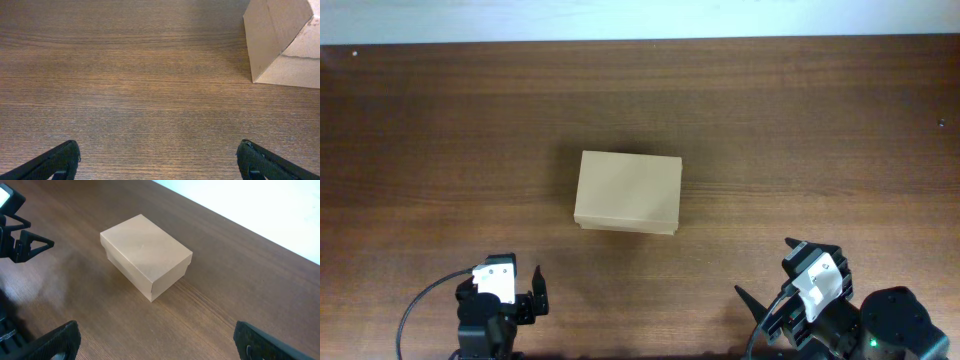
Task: Pack container
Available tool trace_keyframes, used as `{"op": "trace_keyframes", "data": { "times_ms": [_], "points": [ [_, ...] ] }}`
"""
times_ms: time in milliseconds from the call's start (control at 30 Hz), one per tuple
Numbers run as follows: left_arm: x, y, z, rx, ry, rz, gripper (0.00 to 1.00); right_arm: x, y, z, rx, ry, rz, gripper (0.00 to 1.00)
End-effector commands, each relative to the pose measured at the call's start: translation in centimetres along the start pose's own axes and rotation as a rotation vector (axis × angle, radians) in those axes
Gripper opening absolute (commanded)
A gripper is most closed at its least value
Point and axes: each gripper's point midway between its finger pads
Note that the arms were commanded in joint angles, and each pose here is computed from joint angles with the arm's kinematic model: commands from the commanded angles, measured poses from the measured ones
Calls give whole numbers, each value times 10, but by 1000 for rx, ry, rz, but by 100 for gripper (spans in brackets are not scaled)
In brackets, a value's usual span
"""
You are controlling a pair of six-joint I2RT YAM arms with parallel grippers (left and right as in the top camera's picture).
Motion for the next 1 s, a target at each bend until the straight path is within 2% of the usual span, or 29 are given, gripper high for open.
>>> {"op": "trace_keyframes", "data": {
  "times_ms": [0, 367, 533, 667, 867, 967],
  "points": [
    [-2, -1, 3, -15, 12, -5, 100, -1, 0, 2, -11, 7, -5, 99],
    [-2, -1, 3, -15, 12, -5, 100, -1, -3, 2, -14, 6, 6, 99],
    [-2, -1, 3, -15, 12, -5, 99, 2, -10, -15, -58, -87, 26, 99],
    [-2, -1, 3, -15, 12, -5, 100, 3, -41, -29, -97, -213, 75, 99],
    [-2, -1, 3, -15, 12, -5, 100, -22, -98, -40, -176, -363, 97, 99],
    [-2, -1, 3, -15, 12, -5, 100, -34, -128, -47, -284, -427, 135, 99]
  ]
}}
Point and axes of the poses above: each gripper's point midway between its finger pads, its own x axis back along the fingers, its own z axis along the line the jaws close on, y = z × x, and after that the axes turned 13 degrees about x, right-handed
